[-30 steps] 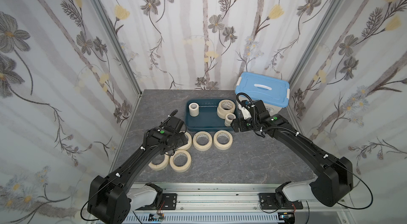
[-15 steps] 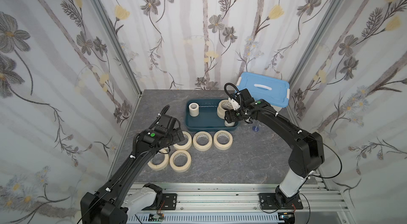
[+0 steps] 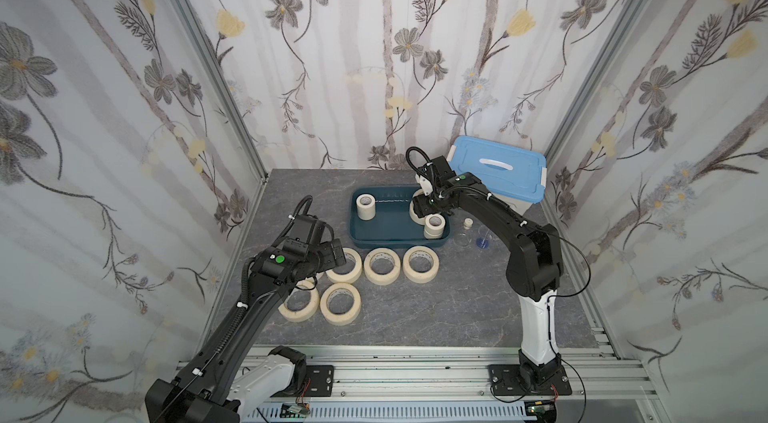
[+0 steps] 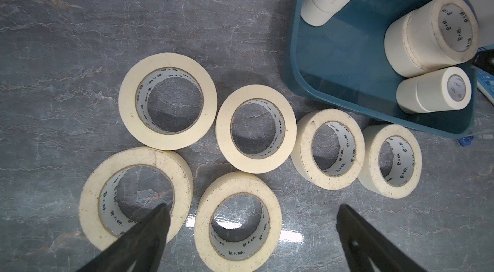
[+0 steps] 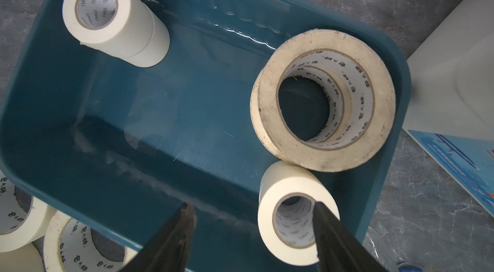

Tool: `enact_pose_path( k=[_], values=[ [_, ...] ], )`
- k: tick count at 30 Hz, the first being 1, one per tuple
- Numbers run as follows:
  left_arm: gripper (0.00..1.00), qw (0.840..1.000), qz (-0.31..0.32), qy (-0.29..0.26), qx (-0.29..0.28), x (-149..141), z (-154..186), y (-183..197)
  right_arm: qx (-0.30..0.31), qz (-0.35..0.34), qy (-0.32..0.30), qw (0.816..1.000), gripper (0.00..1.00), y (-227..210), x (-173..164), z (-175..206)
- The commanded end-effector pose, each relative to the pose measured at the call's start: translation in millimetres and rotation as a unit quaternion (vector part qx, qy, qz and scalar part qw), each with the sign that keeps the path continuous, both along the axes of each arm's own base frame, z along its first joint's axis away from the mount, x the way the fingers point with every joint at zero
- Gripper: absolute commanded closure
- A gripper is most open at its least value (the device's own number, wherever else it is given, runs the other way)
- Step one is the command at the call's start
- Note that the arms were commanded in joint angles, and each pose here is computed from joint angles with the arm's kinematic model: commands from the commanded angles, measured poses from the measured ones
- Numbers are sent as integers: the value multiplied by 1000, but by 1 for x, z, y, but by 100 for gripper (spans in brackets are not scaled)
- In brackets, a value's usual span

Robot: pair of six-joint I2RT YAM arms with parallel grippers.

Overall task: Take out the art tape in the storage box
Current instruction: Pick up the art tape from the storage box.

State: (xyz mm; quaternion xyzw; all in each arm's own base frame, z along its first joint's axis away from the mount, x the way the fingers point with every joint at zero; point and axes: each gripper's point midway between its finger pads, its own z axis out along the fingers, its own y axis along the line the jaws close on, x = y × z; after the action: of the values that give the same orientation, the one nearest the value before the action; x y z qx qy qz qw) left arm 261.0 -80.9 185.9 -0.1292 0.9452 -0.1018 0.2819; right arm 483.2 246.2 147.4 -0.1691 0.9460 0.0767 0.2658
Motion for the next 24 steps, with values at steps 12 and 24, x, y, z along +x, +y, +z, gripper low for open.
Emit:
enact_pose_path(
  k=[12,24],
  values=[
    [0,1000,-2,-3,0,-4,-2,3,-34,2,3,999,37,6,41,-34],
    [0,1000,-3,5,0,-2,-6,1,-48,21,19,998,52,9,46,-58]
  ],
)
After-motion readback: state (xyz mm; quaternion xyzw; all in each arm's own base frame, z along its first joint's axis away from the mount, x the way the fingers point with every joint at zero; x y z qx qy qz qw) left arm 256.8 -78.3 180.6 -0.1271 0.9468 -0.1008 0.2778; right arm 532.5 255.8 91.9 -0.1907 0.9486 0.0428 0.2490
